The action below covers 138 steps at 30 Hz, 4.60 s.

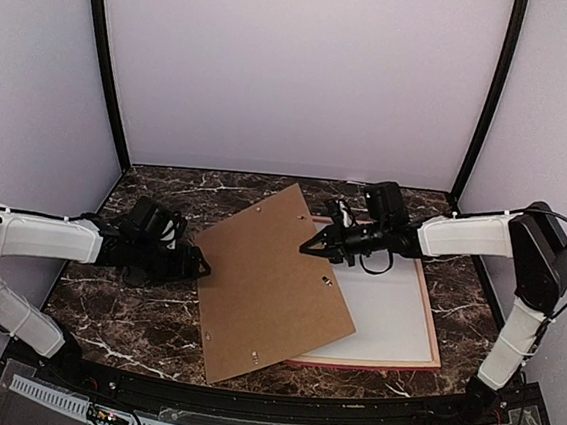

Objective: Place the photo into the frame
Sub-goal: Move the frame body to the center of the board, then place the backboard next to the photo.

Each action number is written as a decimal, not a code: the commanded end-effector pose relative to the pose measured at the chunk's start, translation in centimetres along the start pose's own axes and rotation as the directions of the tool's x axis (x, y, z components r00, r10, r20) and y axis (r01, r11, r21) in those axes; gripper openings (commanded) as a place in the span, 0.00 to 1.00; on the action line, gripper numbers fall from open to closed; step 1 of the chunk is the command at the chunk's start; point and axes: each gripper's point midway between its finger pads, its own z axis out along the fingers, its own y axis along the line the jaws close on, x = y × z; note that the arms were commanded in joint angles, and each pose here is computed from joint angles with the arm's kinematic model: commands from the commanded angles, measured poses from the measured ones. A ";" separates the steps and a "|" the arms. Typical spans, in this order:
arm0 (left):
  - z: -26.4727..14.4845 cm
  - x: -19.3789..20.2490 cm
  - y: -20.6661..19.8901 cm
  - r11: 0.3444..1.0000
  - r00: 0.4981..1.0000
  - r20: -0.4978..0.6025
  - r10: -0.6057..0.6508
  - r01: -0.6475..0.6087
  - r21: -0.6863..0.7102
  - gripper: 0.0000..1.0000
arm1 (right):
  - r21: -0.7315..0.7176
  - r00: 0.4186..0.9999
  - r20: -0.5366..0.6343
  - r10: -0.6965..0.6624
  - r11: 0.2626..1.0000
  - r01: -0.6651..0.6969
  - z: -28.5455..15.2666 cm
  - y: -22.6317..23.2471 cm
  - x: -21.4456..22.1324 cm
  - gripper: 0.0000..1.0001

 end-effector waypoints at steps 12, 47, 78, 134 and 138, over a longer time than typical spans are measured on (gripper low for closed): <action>-2.0 -4.5 -8.4 0.982 0.984 0.075 0.159 -0.166 0.086 0.82 | -0.069 0.910 0.409 -0.070 0.992 0.107 -19.4 2.6 -7.5 0.00; 14.7 0.7 -17.0 0.933 0.922 -0.142 0.360 -0.357 0.047 0.48 | -0.008 0.777 0.627 -0.054 0.997 0.075 -31.9 0.2 -7.9 0.00; 9.9 -0.7 -4.7 0.970 0.992 -0.006 0.125 -0.123 -0.210 0.17 | -0.010 0.820 0.572 -0.028 0.999 0.041 -28.6 -1.3 -6.3 0.00; -3.5 -7.0 -5.1 0.963 0.937 0.250 0.243 -0.202 -0.178 0.73 | -0.265 0.942 0.280 0.184 0.958 -0.109 -6.7 -0.9 -0.9 0.00; -3.0 -6.8 -4.8 0.962 0.940 0.239 0.243 -0.202 -0.184 0.73 | -0.262 0.938 0.281 0.202 0.957 -0.127 -6.3 -1.6 -0.5 0.00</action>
